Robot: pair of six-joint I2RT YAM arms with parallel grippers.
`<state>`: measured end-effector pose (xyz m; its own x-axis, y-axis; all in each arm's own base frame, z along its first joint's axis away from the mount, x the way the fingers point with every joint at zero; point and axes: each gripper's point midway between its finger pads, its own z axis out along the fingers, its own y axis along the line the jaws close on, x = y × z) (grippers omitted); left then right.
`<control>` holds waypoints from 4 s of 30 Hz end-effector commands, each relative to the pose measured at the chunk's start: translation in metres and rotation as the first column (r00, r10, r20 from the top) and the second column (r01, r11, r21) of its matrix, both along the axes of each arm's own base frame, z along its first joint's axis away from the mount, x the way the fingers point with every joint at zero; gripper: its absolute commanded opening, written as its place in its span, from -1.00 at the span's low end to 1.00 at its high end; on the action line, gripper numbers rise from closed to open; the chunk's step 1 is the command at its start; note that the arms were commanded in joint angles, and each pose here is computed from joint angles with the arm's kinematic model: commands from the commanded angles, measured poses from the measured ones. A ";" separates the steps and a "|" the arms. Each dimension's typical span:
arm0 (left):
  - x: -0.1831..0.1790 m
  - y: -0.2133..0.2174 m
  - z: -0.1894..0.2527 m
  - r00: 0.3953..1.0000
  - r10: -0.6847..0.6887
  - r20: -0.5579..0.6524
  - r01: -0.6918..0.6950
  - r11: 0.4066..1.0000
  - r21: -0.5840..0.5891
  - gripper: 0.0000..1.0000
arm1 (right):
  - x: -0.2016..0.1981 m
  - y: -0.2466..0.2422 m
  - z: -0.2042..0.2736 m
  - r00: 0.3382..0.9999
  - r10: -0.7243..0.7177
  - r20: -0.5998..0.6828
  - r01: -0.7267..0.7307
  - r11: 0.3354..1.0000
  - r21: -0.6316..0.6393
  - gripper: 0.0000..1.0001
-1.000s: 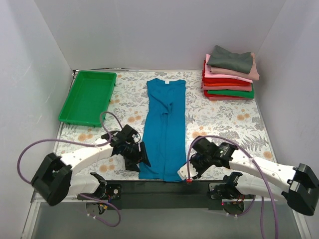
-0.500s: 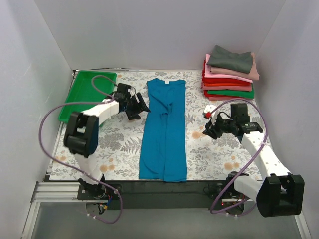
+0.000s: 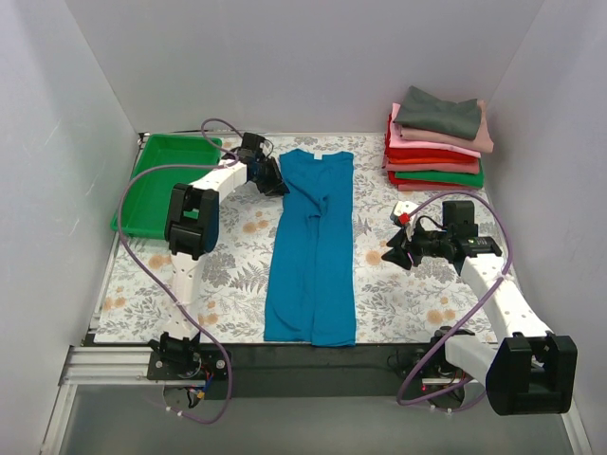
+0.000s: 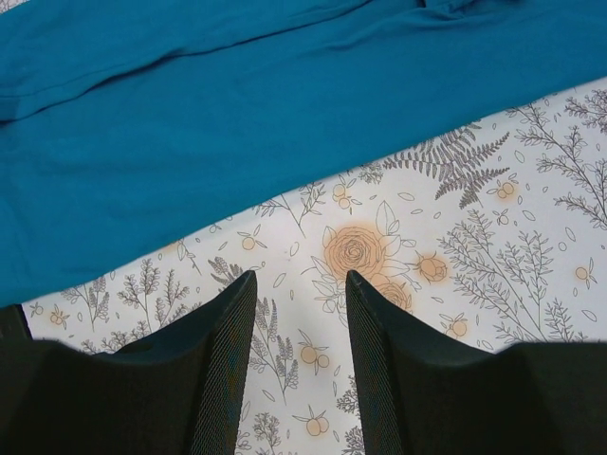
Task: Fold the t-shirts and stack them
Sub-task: Fold the tshirt
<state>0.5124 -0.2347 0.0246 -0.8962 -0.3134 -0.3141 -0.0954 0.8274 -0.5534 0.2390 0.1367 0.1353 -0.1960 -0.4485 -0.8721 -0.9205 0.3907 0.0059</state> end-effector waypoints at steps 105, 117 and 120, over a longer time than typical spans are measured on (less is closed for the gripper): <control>-0.427 0.024 -0.005 -0.190 -0.975 0.119 0.770 -0.073 0.633 -1.00 | -0.167 0.089 -0.118 0.564 0.826 0.009 -0.763 0.525 -0.377 -0.08; -0.437 0.014 0.005 -0.210 -0.962 0.177 0.801 -0.066 0.595 -1.00 | -0.176 0.065 -0.124 0.567 0.822 -0.052 -0.768 0.504 -0.396 -0.82; -0.439 0.011 0.007 -0.216 -0.960 0.181 0.803 -0.069 0.592 -1.00 | -0.177 0.067 -0.120 0.566 0.823 -0.047 -0.770 0.507 -0.387 -0.97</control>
